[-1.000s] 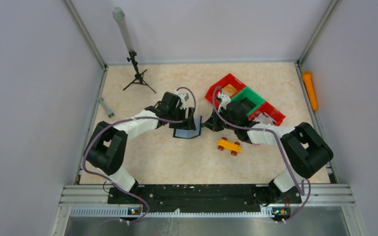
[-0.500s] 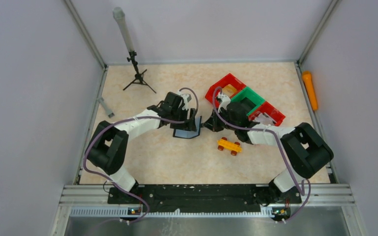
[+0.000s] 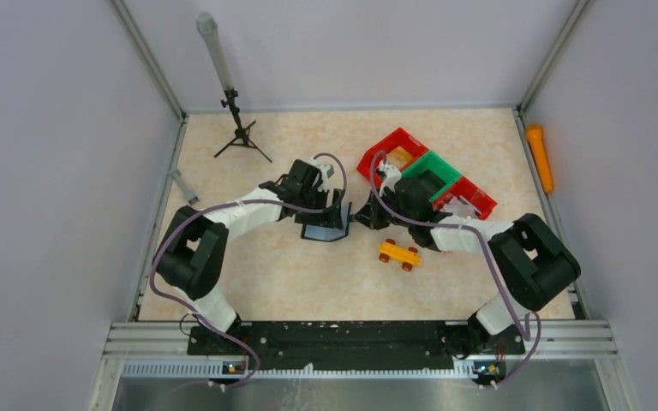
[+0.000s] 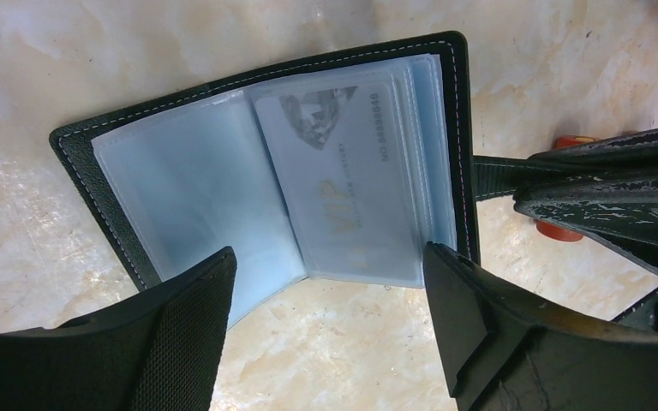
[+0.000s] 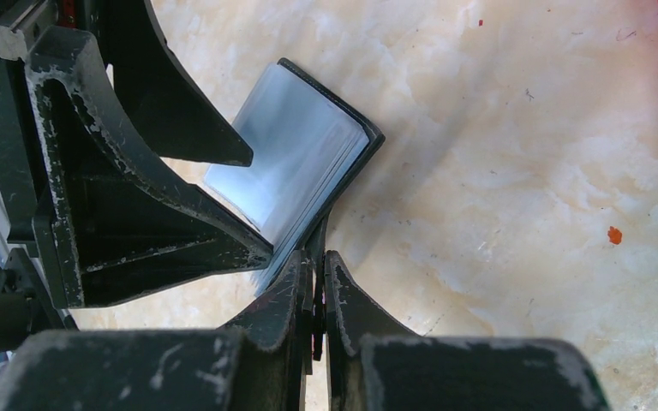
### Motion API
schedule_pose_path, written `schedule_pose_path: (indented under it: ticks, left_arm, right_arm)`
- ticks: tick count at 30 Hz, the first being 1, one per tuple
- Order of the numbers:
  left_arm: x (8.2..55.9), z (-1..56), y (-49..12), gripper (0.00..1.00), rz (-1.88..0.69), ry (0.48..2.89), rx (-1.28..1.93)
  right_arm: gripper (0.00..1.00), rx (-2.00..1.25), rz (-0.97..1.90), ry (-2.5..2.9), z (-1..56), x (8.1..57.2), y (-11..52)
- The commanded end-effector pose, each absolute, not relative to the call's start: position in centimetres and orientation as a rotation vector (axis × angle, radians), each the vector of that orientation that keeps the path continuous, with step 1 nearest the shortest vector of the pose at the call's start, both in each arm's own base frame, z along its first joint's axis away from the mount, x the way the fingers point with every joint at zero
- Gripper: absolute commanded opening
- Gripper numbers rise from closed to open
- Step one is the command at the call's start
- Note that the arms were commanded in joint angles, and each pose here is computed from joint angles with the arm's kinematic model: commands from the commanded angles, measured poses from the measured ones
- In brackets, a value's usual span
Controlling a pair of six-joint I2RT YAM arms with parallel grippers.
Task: Take the credit cards out of the card holder
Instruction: Remove the credit card from the card holder.
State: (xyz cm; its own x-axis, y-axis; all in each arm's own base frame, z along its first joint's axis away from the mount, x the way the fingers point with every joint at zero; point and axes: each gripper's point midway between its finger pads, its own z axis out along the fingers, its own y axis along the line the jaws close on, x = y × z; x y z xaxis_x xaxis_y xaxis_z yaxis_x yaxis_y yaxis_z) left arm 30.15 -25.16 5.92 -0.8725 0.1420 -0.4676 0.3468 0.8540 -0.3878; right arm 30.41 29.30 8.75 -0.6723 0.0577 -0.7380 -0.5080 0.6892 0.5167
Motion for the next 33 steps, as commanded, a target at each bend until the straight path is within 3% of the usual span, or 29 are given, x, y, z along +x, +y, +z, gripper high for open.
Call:
schedule_pose_path:
  ticks: [1, 8, 15, 20, 22, 27, 33]
  left_arm:
    - [30.7, 7.0, -26.1, 0.85, -0.695, 2.568, 0.398]
    - [31.3, 6.3, -24.8, 0.84, -0.565, 2.591, 0.367]
    - [32.4, 6.8, -22.1, 0.85, -0.228, 2.549, 0.312]
    - [32.8, 7.9, -21.1, 0.82, -0.184, 2.500, 0.247]
    - [32.8, 8.4, -21.1, 0.78, -0.199, 2.481, 0.235]
    - [32.8, 9.3, -21.8, 0.54, -0.268, 2.440, 0.244]
    - [32.6, 9.3, -22.7, 0.46, -0.329, 2.439, 0.288]
  right_arm:
    - [0.00, -0.351, 0.971, 2.032, 11.6, 31.2, 29.8]
    - [0.00, -0.349, 0.966, 2.031, 11.6, 31.3, 29.7]
    - [0.00, -0.342, 0.956, 2.032, 11.7, 31.4, 29.6]
    - [0.00, -0.340, 0.954, 2.034, 11.5, 31.4, 29.6]
    - [0.00, -0.340, 0.954, 2.034, 11.6, 31.4, 29.6]
    - [0.00, -0.345, 0.960, 2.034, 11.5, 31.3, 29.7]
    - [0.00, -0.345, 0.967, 2.030, 11.7, 31.3, 29.7]
